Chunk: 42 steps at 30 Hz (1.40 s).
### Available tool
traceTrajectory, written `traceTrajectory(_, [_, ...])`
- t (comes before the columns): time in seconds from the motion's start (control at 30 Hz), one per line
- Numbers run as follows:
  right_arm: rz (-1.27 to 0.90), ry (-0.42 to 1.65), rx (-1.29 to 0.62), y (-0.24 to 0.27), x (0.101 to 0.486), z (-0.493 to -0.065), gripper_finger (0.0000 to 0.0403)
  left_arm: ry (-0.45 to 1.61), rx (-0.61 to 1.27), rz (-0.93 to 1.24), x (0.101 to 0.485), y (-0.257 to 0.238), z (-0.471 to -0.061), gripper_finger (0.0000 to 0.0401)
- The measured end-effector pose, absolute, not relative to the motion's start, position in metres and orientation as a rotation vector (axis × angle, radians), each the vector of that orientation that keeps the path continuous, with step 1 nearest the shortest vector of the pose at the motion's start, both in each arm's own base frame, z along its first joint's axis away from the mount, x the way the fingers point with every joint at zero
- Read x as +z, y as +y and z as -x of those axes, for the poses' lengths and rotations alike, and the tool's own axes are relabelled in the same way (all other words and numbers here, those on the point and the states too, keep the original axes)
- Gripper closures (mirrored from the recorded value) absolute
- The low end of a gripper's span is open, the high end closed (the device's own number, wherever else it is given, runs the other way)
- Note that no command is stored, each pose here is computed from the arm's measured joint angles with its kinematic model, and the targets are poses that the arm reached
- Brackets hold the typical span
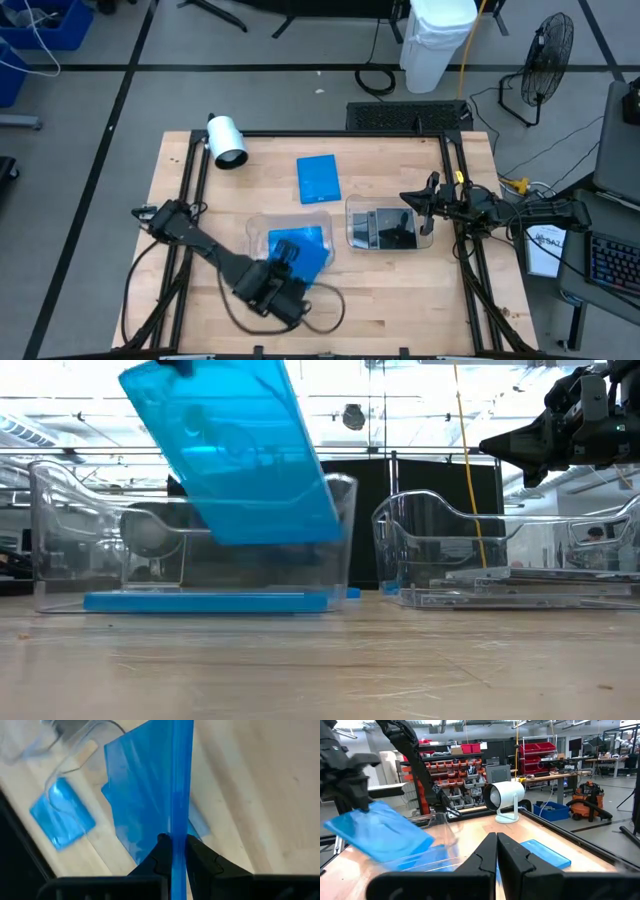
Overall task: Pick & place jewel cases by type
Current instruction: Put the blue CD case into the left transparent bin
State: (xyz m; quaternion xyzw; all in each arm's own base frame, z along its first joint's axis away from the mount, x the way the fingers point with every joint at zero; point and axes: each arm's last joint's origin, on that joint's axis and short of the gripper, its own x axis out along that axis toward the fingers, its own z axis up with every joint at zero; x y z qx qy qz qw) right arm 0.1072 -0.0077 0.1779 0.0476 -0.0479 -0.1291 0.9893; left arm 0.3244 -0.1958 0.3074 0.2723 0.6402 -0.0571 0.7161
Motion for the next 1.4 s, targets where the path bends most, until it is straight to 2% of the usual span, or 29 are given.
traceTrajectory(0.2, [-0.096,-0.097,-0.260,-0.008,0.178,-0.107,0.0398,1.389,-0.350,-0.842,0.311,-0.204,-0.317,0.0367])
traceTrajectory(0.27, [-0.096,-0.096,-0.259,-0.008,0.178,-0.107,0.0399,1.381,-0.368,-0.899,0.311,-0.202,-0.316,0.0367])
traceTrajectory(0.4, [-0.096,-0.096,-0.259,-0.008,0.178,-0.107,0.0398,1.435,-0.355,-0.910,0.302,-0.191,-0.319,0.0365])
traceTrajectory(0.6, [-0.096,-0.096,-0.259,-0.008,0.178,-0.107,0.0399,1.564,-0.465,-0.939,0.277,-0.171,-0.317,0.0366])
traceTrajectory(0.73, [-0.096,-0.096,-0.259,-0.008,0.178,-0.107,0.0399,1.621,-0.467,-0.925,0.272,-0.149,-0.312,0.0366])
traceTrajectory(1.03, [-0.096,-0.096,-0.259,-0.008,0.178,-0.107,0.0399,1.735,-0.290,-1.022,0.253,-0.110,-0.304,0.0354])
traceTrajectory(1.17, [-0.096,-0.096,-0.259,-0.008,0.178,-0.107,0.0399,1.766,-0.145,-0.974,0.245,-0.101,-0.304,0.0350])
traceTrajectory(1.4, [-0.096,-0.096,-0.259,-0.008,0.178,-0.107,0.0399,1.690,0.085,-0.916,0.256,-0.091,-0.302,0.0324])
